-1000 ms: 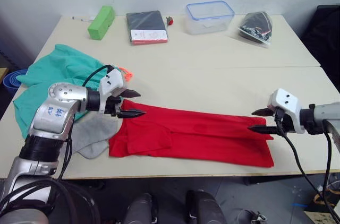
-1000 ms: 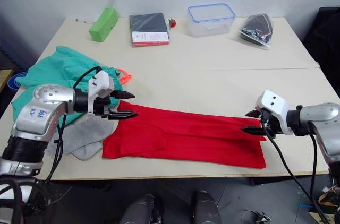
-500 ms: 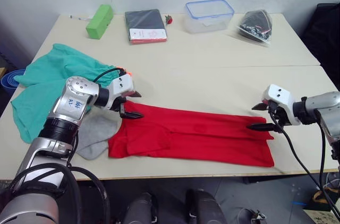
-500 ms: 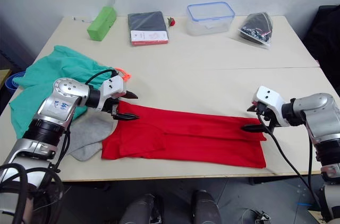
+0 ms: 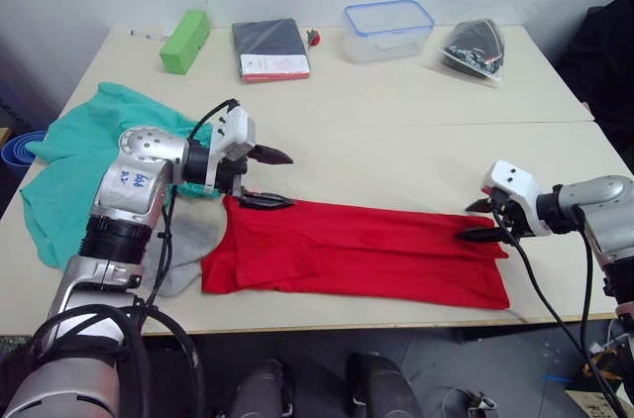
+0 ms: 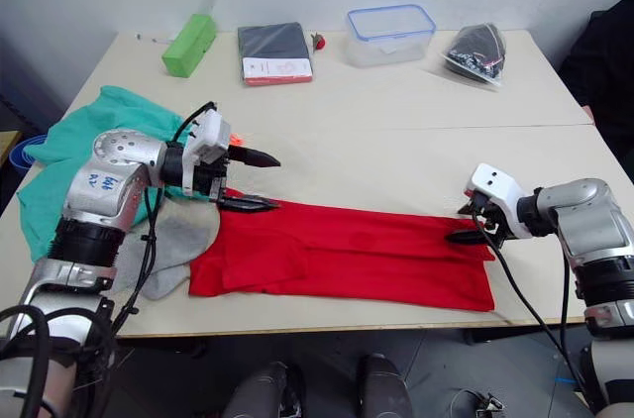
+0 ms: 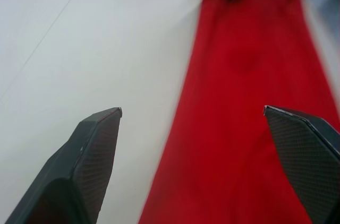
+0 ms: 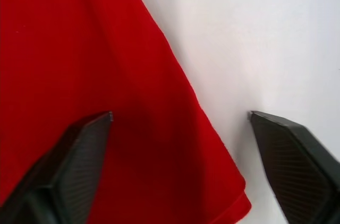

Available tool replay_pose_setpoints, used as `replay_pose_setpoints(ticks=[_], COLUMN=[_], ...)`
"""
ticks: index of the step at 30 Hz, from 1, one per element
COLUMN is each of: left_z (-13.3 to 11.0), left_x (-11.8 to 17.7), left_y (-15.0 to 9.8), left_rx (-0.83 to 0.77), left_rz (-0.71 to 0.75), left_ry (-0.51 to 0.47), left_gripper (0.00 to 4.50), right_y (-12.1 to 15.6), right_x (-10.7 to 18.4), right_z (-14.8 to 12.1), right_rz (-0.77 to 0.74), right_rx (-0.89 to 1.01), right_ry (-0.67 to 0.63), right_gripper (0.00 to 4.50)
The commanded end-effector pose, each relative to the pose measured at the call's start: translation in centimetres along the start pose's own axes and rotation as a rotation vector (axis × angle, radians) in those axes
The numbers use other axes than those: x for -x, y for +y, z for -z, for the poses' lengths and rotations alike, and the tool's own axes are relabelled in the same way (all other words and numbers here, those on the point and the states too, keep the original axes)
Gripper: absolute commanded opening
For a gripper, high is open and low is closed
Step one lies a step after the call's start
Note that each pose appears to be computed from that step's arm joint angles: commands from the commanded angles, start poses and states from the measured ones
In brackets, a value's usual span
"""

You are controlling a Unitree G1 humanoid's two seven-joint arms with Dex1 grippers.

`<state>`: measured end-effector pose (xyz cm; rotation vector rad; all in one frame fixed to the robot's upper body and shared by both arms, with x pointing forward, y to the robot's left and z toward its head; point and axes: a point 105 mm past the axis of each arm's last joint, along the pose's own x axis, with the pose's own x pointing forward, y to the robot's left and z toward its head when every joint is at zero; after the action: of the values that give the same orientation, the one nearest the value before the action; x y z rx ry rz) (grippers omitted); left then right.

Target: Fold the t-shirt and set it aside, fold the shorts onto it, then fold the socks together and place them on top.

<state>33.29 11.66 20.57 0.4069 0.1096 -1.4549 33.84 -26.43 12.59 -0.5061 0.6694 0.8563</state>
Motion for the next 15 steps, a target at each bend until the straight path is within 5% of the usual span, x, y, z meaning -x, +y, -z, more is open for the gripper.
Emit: replay_pose_setpoints(ticks=[1,9,15], left_z=[-2.8,-2.9,-1.2], left_x=[0.2,-0.1,0.2], left_y=[-2.3,-3.4,-3.0], left_rx=[-0.047,-0.054,-0.063], left_rz=[0.083,0.081,0.034], left_ry=[-0.090,-0.077,-0.015], left_gripper=[4.50,4.50,4.50], right_y=[0.5,0.3,-0.2], right_x=[0.1,-0.4,-1.4], right_z=[-0.3,-0.6,-1.9], right_rz=[-0.022,-0.013,-0.040], right_rx=[0.014,0.050,0.155], right_ry=[-0.002,0.006,0.076], right_gripper=[2.58,0.04,0.04])
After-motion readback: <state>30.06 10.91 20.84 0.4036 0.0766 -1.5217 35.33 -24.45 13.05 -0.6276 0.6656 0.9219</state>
